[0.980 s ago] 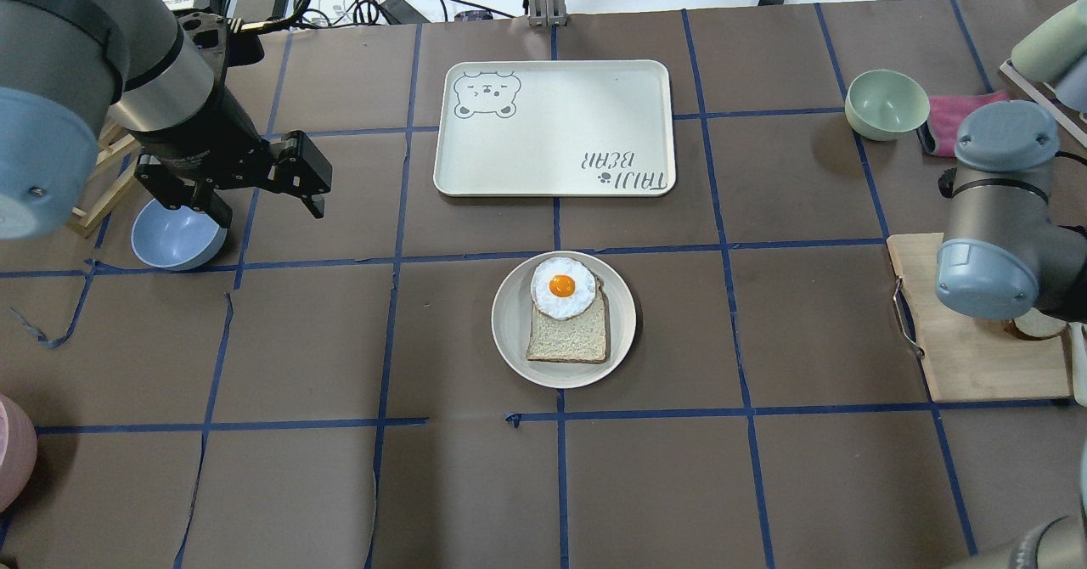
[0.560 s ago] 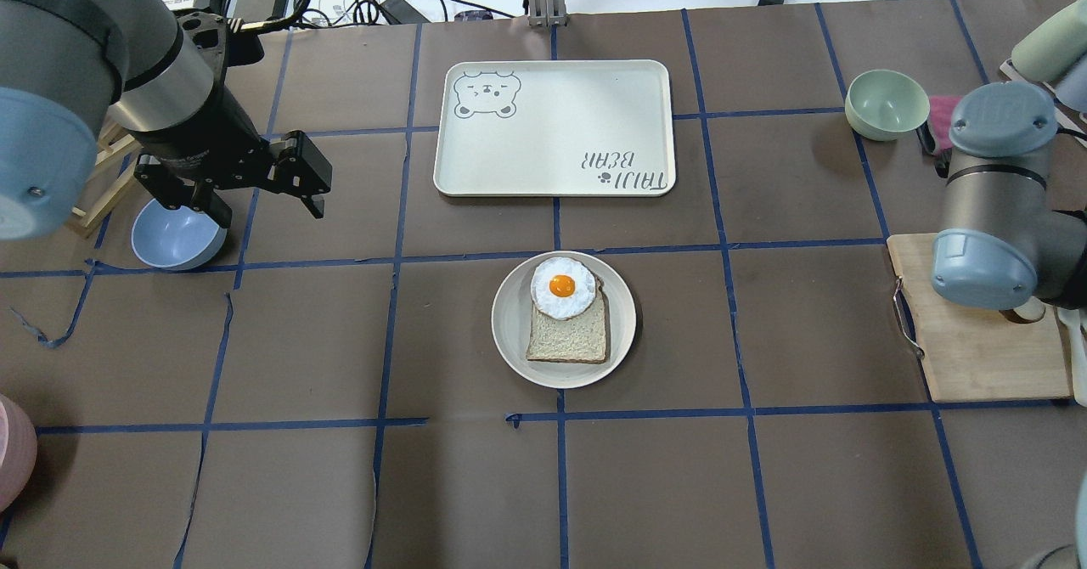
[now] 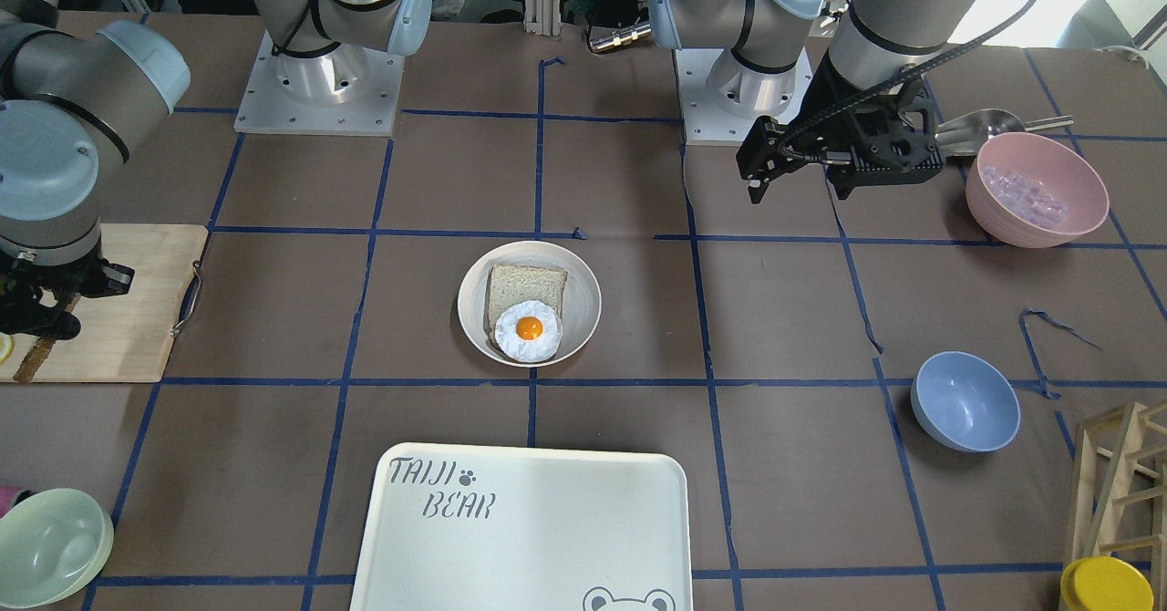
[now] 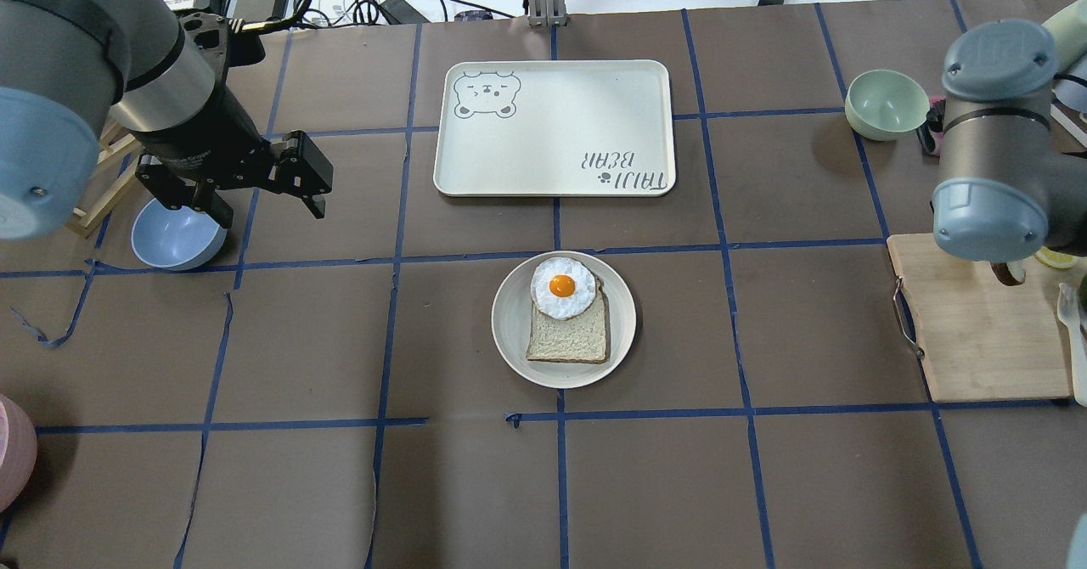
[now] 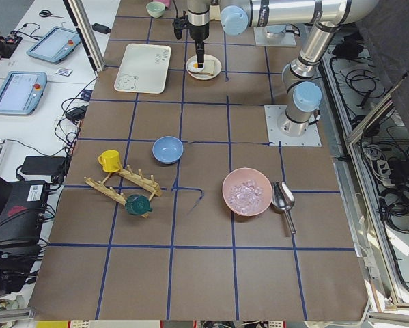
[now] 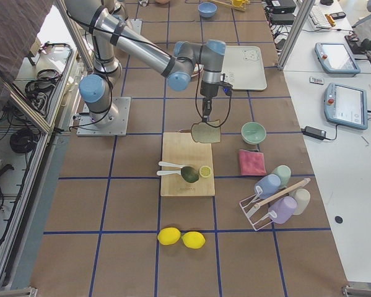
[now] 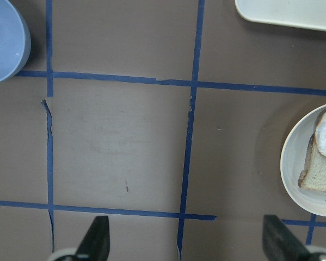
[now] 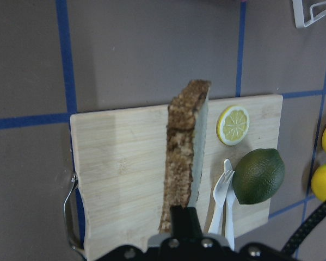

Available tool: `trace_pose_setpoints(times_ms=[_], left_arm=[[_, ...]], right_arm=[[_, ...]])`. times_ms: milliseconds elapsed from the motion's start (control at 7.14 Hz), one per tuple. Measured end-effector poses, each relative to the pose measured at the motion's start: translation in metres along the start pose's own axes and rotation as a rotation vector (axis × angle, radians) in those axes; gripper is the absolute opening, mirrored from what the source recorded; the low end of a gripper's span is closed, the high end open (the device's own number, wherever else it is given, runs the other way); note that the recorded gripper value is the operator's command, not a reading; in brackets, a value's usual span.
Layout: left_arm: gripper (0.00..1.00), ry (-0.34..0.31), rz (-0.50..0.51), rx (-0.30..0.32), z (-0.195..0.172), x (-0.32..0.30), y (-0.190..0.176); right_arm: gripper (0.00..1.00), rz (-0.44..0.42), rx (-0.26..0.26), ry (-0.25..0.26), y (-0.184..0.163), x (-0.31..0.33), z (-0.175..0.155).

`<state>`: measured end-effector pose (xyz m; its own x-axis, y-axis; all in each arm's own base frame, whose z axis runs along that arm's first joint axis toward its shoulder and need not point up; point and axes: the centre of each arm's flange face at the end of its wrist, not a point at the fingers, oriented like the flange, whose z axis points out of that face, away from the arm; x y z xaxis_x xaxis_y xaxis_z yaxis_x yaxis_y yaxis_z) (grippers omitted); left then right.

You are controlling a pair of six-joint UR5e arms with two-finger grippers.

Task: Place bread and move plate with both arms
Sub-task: 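Lift the bread slice and carry it toward the white plate, then lower the bread onto the fried egg and open the right gripper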

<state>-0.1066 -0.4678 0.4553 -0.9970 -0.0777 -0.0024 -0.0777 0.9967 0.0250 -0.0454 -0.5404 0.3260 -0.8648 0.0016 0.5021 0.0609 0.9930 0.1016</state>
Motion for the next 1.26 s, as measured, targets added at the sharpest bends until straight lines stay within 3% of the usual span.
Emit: trace_pose_setpoints(times_ms=[280,420,840,1260], left_arm=[[1.0,0.0,0.003,0.0,0.0,0.0,0.0],[1.0,-0.002,0.004,0.0,0.0,0.0,0.0],[1.0,-0.003,0.005,-0.001,0.0,0.0,0.002],[1.0,-0.002,0.005,-0.003,0.0,0.0,0.001]], right_arm=[[0.0,0.005,-0.031,-0.035,-0.003,-0.036,-0.061],[0.0,0.026,-0.033,-0.079,0.005,-0.077,-0.089],[0.0,0.106,-0.049,-0.178,0.065,-0.222,-0.169],[0.0,0.125,-0.001,-0.249,0.108,-0.339,-0.194]])
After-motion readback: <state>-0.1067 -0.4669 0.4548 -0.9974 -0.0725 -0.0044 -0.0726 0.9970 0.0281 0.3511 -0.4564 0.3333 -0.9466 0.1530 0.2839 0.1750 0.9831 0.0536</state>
